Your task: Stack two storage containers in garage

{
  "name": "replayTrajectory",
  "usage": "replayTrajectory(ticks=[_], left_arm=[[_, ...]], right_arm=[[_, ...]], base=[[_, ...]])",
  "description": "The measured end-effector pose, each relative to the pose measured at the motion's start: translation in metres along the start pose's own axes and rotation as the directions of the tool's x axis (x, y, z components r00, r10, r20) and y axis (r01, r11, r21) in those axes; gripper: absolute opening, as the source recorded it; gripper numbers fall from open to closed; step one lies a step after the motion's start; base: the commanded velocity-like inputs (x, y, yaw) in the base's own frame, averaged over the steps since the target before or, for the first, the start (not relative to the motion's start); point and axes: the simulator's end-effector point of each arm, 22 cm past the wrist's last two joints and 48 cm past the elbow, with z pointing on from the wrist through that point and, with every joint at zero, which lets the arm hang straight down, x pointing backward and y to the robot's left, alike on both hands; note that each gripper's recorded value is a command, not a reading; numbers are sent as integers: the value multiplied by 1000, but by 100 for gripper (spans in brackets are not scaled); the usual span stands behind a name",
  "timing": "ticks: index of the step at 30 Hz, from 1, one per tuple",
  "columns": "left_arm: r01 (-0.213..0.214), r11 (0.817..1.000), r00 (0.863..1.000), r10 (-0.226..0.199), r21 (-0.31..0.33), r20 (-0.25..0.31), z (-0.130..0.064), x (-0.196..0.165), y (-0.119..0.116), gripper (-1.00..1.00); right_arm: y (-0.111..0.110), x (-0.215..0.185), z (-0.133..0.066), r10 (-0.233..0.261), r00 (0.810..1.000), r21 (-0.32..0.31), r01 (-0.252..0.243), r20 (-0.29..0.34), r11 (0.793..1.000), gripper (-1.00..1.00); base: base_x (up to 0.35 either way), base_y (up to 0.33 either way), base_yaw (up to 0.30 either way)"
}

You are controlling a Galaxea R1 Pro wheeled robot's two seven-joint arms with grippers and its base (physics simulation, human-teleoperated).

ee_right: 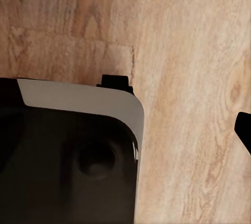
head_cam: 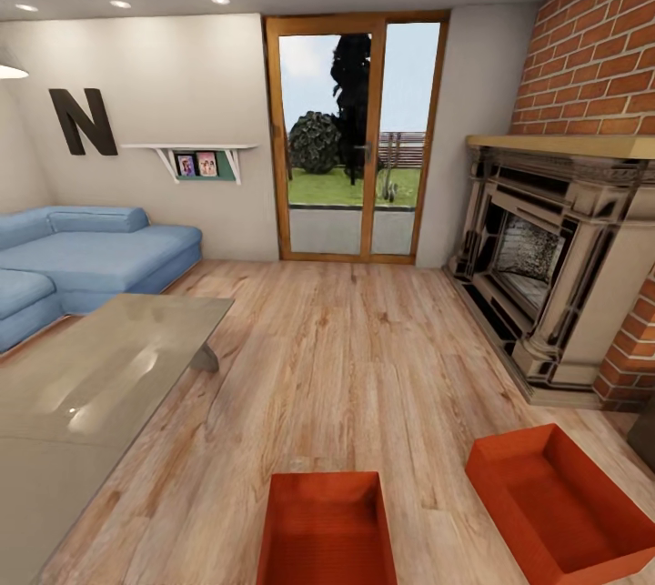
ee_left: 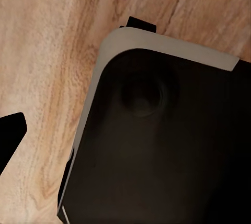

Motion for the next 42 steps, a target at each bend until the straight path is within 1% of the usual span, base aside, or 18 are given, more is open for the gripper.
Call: replayTrajectory(ticks=[12,21,34,42], left_arm=[[4,1000,1000,-4,1,-4,0,2,-1,100],[3,1000,1000,-3,1,-5,0,2,-1,100],[5,1000,1000,-5,1,-5,0,2,-1,100],[5,1000,1000,-5,0,-9,0,4,-1,100]], right_arm=[[-3,1,0,-4,1000,3,4,0,1000,100],[-3,1,0,-5,1000,3,5,0,1000,100],[1,1,0,-3,1000,-2,3,-3,1000,100],[0,3,0,-3,1000,0,3,-7,1000,100]], base=[[0,0,0],[0,-139,0],[0,-14,2],[0,0,149]])
